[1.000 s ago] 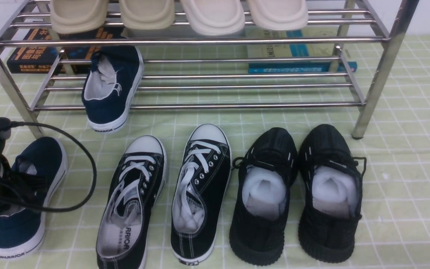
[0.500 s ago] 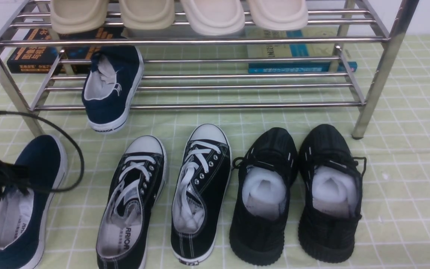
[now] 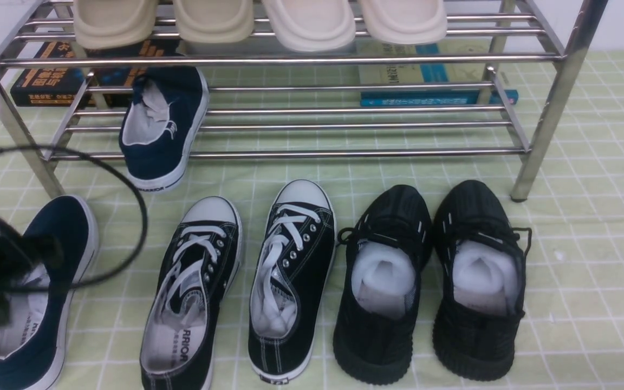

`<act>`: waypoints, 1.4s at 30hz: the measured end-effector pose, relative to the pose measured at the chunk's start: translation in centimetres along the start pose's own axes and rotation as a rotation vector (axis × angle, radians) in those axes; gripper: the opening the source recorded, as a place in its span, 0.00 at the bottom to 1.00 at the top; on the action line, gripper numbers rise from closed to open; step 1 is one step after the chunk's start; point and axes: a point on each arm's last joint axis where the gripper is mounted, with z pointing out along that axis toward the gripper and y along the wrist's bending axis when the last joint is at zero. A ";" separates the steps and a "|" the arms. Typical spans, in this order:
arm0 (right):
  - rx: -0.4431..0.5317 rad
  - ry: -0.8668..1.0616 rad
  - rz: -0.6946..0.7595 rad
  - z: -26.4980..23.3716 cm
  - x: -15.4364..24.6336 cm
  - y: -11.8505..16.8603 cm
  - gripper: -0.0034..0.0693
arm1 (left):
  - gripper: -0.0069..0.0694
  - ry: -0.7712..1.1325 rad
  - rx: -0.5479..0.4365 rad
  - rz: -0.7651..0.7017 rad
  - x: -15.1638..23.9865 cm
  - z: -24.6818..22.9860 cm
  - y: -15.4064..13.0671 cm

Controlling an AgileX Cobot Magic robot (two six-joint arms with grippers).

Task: Take the shoes off the shelf with your hand from the green coffee tablecloth.
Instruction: 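Grasp the leftmost shoe on the bottom shelf of the shoe rack with the left gripper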

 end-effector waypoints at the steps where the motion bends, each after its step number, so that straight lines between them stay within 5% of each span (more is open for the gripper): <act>1: 0.000 0.000 0.000 0.0 0.0 0.0 0.38 | 0.09 0.012 0.023 -0.011 0.3 0.2 -0.1; 11: 0.000 0.000 0.000 0.0 0.0 0.0 0.38 | 0.20 -0.133 0.168 -0.062 -1.6 -0.7 -1.6; 23: 0.000 0.000 0.000 0.0 0.0 0.0 0.38 | 0.67 -0.400 0.273 -0.070 -11.0 -0.8 -5.2; 42: 0.000 0.000 0.000 0.0 0.0 0.0 0.38 | 0.63 -0.537 0.313 -0.072 -16.4 8.2 -7.9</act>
